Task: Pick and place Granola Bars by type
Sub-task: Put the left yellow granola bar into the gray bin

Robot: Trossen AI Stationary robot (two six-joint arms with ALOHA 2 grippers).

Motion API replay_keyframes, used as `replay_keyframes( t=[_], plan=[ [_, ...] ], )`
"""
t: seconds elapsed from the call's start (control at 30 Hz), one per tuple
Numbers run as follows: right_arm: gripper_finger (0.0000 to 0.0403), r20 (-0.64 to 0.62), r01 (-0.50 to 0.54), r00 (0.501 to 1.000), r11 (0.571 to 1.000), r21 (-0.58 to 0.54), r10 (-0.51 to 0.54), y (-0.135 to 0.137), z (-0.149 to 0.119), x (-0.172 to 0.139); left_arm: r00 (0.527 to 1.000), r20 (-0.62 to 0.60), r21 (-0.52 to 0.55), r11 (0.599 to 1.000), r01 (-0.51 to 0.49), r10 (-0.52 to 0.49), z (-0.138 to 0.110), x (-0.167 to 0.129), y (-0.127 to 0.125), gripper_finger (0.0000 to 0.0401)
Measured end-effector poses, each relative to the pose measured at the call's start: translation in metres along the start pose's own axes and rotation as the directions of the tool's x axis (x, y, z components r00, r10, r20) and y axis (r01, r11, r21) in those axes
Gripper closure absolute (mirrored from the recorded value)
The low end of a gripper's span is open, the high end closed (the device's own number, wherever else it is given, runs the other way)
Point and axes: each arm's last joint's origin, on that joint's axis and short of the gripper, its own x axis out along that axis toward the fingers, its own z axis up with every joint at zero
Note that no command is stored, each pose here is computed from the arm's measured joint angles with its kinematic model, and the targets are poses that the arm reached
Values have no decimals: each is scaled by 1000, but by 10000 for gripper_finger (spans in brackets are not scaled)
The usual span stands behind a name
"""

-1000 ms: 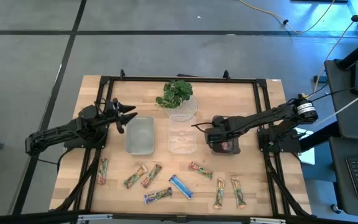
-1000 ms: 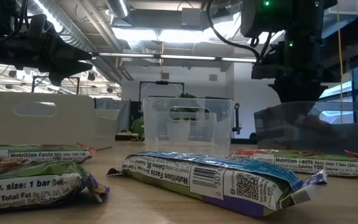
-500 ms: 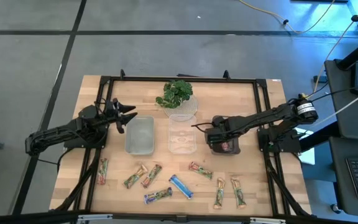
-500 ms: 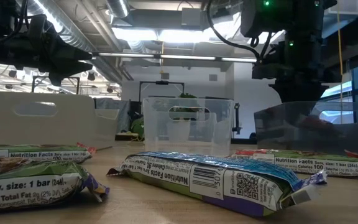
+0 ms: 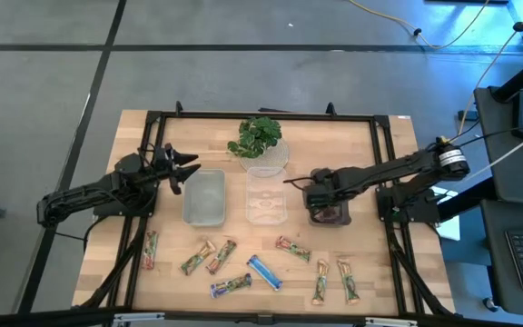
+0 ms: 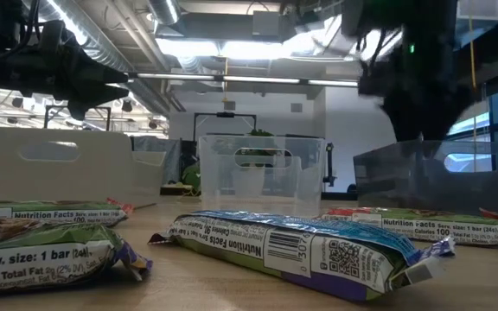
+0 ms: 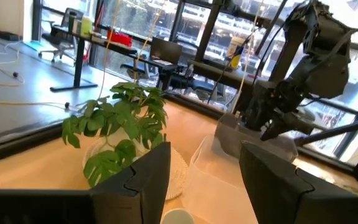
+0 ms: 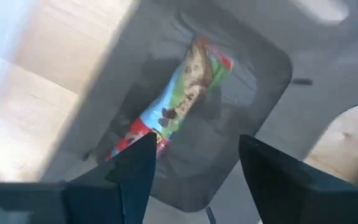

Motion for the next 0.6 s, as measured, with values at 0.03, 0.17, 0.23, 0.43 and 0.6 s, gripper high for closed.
replay_keyframes(
  t=[0.03,0.17,0.23,0.43,0.6],
  plan=[
    [167,35,-18,999,1000,-7,19,-1,-1,-9,1000,14,0,1000,5,-5,2,0,-1,219],
    [165,154,-88,982,988,-126,107,-9,-3,-46,995,92,57,997,43,-48,21,-3,-7,220],
    [164,145,-117,978,967,-226,152,-16,-4,-62,990,111,97,992,74,-85,33,-6,-12,219],
    [164,151,-304,922,909,-285,356,-25,-13,-89,989,38,155,979,136,-144,65,-7,-26,221],
    [164,186,-387,860,844,-371,476,-33,-19,-88,964,-176,117,968,222,-199,88,5,-39,219]
  ],
)
